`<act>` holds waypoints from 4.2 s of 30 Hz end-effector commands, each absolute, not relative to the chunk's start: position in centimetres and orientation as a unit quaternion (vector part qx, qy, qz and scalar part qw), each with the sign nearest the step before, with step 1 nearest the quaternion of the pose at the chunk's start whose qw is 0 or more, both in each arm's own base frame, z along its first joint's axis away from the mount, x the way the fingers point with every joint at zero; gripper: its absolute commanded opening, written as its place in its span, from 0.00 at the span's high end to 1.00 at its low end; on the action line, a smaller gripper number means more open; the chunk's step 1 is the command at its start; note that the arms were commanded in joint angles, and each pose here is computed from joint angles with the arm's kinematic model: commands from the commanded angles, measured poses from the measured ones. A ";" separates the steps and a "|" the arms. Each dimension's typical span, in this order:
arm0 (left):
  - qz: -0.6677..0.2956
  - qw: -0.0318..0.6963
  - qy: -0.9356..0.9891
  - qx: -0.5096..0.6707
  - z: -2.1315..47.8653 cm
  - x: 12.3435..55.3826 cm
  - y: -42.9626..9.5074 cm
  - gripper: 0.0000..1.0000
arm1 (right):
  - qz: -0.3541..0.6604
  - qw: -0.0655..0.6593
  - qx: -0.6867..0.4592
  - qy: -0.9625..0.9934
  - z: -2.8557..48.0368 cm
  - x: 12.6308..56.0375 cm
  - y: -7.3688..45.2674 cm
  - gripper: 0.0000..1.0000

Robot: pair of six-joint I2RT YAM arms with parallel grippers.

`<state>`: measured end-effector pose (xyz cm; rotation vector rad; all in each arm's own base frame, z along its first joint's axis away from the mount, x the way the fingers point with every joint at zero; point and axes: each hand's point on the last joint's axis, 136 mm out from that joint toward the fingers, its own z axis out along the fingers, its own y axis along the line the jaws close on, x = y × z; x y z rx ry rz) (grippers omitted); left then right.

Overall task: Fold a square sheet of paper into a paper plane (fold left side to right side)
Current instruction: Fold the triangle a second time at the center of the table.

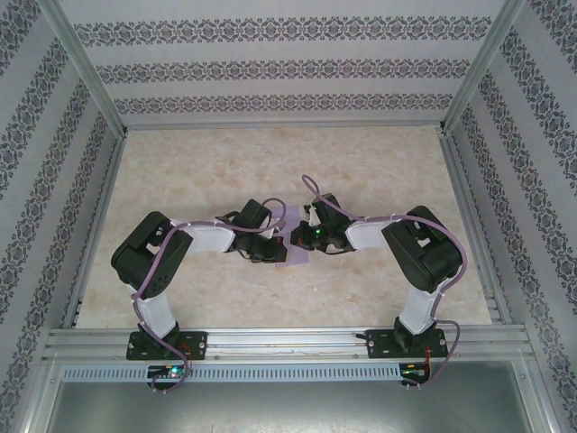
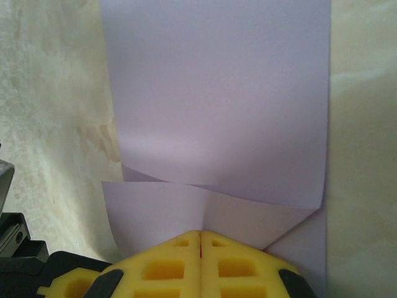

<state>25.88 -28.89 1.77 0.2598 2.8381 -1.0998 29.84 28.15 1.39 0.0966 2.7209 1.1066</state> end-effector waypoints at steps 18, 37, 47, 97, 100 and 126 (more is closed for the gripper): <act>-0.343 0.018 0.937 0.070 1.3 22.2 -26.6 0.96 | 0.286 0.052 0.054 0.955 -3.7 27.4 24.8 1.00; -0.367 0.067 0.923 0.098 5.0 26.1 -28.9 0.97 | 0.293 0.054 0.049 0.953 -3.3 27.4 25.3 1.00; -0.314 0.058 0.944 0.083 1.4 26.4 -27.2 1.00 | 0.301 0.055 0.042 0.951 -2.7 27.5 26.0 1.00; -0.415 0.069 0.903 0.091 6.7 26.4 -30.1 1.00 | 0.349 0.057 0.057 0.934 -1.4 29.8 25.8 1.00; -0.417 0.066 0.902 0.093 6.5 26.8 -30.5 1.00 | 0.347 0.054 0.058 0.934 -1.6 29.7 25.7 1.00; -0.370 0.062 0.922 0.096 2.4 28.6 -30.5 1.00 | 0.329 0.046 0.058 0.941 -2.4 29.2 25.3 1.00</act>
